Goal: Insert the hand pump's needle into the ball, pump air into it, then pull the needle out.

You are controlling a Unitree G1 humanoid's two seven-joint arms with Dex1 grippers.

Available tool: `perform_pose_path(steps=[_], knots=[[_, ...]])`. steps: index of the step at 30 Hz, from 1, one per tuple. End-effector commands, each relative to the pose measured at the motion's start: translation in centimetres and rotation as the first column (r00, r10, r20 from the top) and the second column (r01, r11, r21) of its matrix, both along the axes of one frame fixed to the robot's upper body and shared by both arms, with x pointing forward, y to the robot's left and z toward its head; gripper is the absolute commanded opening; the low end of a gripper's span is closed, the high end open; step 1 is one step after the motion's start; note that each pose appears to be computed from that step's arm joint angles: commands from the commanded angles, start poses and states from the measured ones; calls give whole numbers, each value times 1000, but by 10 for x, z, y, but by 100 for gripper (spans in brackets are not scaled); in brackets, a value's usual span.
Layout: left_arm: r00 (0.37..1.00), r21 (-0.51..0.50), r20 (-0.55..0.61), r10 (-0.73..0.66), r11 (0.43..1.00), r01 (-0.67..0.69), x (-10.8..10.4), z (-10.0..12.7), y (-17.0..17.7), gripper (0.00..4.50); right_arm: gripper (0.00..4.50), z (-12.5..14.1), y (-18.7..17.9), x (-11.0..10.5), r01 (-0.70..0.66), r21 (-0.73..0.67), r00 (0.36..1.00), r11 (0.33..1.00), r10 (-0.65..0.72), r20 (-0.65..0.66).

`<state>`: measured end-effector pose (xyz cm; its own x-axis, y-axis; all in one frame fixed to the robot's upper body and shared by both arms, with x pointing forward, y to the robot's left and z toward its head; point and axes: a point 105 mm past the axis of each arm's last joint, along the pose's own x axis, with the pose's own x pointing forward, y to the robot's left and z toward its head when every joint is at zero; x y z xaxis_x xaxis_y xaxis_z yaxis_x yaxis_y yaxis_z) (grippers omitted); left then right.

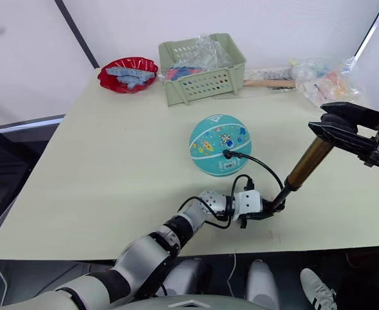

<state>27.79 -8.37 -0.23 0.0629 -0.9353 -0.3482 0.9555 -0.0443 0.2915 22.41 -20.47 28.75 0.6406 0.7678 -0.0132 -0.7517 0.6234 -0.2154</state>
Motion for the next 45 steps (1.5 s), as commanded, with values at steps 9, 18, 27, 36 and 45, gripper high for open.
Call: perform_pose_path(steps=[9, 18, 27, 36, 45], knots=[[993, 187, -114, -3, 982, 25, -22, -48, 15, 95, 163, -84, 9, 4, 6, -59, 992, 998, -13, -122], [992, 182, -124, 9, 983, 14, -20, -46, 17, 95, 163, -128, 16, 9, 19, -60, 985, 998, -29, -171], [992, 183, -124, 16, 983, 7, -17, -44, 16, 95, 163, -151, 19, 12, 39, -87, 984, 995, -53, -169], [992, 187, -128, 17, 982, 7, -18, -45, 16, 95, 163, -63, 6, 12, 28, -21, 999, 999, -27, 23], [992, 191, -129, 14, 982, 11, -18, -46, 16, 95, 163, -2, -7, -1, 19, -12, 994, 1000, -17, 104]])
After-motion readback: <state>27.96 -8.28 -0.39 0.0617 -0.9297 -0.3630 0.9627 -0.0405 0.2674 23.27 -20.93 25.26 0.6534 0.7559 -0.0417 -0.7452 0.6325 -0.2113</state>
